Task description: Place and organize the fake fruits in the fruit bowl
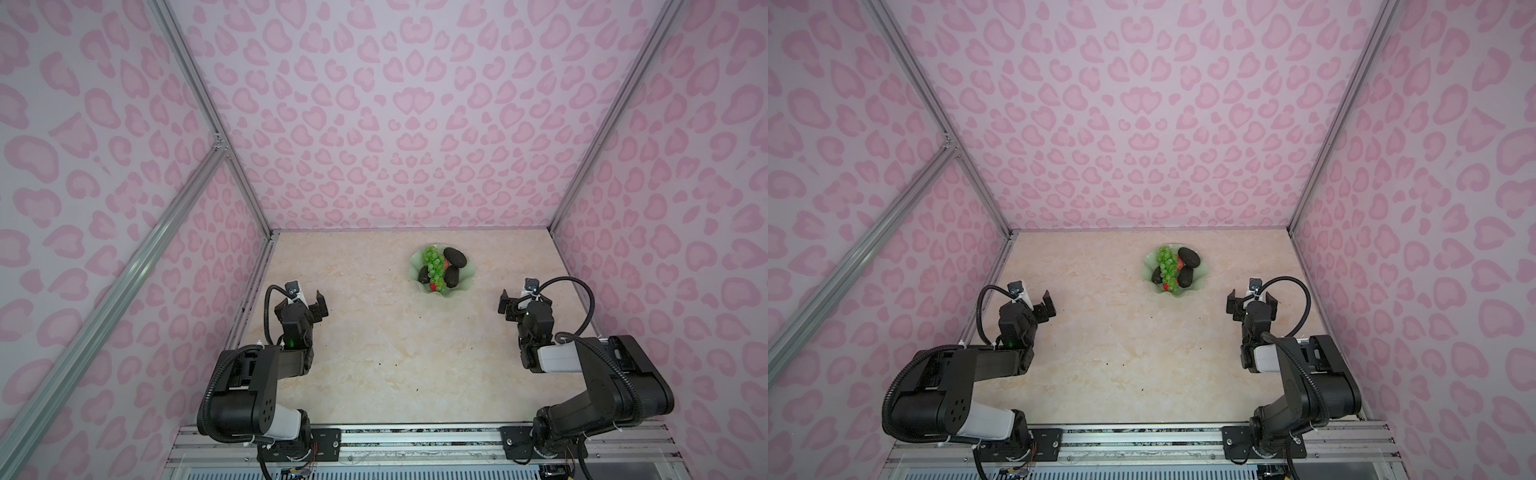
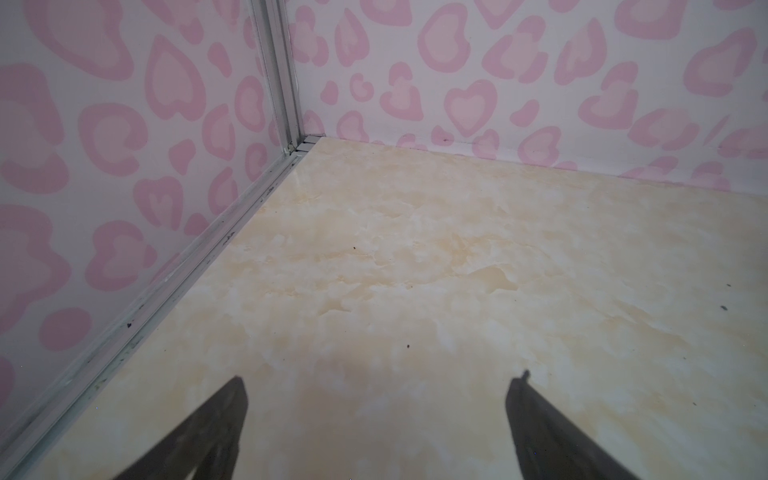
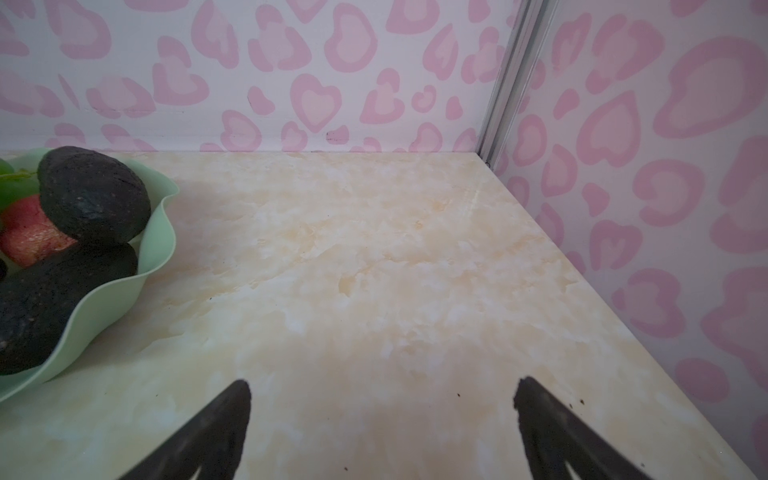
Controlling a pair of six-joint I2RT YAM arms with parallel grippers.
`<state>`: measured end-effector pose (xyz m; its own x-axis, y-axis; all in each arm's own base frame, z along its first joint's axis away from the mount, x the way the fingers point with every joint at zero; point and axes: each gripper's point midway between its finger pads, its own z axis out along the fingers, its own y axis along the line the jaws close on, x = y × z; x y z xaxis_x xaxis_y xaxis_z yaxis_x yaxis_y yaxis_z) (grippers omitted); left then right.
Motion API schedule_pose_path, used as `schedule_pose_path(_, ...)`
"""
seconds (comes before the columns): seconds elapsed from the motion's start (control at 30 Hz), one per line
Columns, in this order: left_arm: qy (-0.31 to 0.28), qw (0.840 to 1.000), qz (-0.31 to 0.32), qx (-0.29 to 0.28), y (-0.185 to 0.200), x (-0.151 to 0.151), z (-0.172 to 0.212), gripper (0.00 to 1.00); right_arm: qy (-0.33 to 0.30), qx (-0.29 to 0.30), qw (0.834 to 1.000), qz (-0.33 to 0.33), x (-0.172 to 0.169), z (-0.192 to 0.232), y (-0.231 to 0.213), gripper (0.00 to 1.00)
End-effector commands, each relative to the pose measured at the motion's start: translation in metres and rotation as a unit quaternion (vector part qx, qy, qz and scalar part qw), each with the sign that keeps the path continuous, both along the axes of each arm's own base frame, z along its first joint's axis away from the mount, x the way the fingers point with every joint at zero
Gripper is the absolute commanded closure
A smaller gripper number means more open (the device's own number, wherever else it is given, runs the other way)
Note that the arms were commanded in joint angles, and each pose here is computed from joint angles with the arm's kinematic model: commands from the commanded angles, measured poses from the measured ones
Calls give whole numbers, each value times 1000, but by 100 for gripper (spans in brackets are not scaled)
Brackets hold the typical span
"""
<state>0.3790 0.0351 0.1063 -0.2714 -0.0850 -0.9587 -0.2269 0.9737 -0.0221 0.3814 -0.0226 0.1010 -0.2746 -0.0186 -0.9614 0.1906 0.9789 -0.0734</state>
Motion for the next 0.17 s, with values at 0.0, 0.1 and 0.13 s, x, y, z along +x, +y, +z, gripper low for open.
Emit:
schedule_pose_path(0.0, -20, 1000, -3, 1, 0, 6, 11, 2, -6, -2, 1000, 2, 0, 2, 1, 1)
schedule_pose_path(0.1, -22, 1000, -4, 2, 0, 5, 12, 2, -7, -1, 1000, -4, -1, 3, -2, 1)
schedule_pose_path(0.13, -23, 1000, -3, 3, 0, 5, 12, 2, -10, 2, 1000, -21, -3, 3, -7, 1)
